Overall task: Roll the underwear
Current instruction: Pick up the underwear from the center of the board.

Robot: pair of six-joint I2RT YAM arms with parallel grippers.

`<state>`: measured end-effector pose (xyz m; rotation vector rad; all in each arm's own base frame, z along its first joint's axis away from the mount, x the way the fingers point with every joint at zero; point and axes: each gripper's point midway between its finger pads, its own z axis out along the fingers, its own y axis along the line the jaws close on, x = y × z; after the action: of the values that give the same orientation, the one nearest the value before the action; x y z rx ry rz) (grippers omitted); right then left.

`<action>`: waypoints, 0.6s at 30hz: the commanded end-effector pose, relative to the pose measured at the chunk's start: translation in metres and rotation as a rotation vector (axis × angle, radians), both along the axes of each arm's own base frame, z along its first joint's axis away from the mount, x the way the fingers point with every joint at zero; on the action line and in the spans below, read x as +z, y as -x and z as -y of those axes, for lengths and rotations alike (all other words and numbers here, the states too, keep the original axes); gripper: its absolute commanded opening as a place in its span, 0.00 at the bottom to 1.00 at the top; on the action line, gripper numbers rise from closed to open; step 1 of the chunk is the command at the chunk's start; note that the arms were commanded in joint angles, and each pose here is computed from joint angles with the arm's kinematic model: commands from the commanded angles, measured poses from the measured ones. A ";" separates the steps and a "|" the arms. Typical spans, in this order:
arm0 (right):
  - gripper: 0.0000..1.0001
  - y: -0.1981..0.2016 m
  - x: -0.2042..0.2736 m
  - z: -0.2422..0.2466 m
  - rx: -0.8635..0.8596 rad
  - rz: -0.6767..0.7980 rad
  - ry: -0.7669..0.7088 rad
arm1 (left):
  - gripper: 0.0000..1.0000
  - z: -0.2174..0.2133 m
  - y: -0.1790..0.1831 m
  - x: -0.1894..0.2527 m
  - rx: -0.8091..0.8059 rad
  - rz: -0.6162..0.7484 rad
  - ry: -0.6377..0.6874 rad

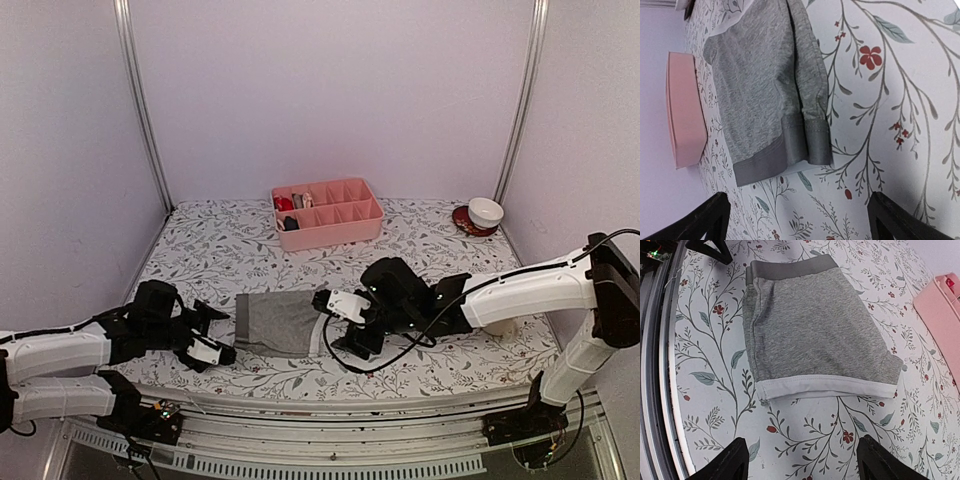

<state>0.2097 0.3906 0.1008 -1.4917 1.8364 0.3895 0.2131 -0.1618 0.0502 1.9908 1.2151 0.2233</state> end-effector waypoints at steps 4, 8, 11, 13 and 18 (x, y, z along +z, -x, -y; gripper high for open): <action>0.76 -0.009 0.057 -0.002 -0.021 0.133 -0.180 | 0.97 0.013 0.007 -0.009 -0.128 0.076 -0.060; 0.76 -0.011 0.062 0.001 -0.036 0.159 -0.194 | 0.88 0.018 0.009 -0.014 -0.147 0.075 -0.079; 0.76 -0.011 0.066 0.002 -0.038 0.172 -0.211 | 0.80 0.020 0.010 -0.019 -0.154 0.075 -0.098; 0.76 -0.012 0.066 0.003 -0.041 0.176 -0.213 | 0.75 0.022 0.010 -0.022 -0.157 0.073 -0.116; 0.76 -0.011 0.066 0.002 -0.038 0.177 -0.215 | 0.70 0.023 0.008 -0.032 -0.143 0.054 -0.157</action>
<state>0.2186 0.3891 0.1504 -1.3419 1.6692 0.4049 0.2078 -0.1886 0.0324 2.1269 1.0091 0.2923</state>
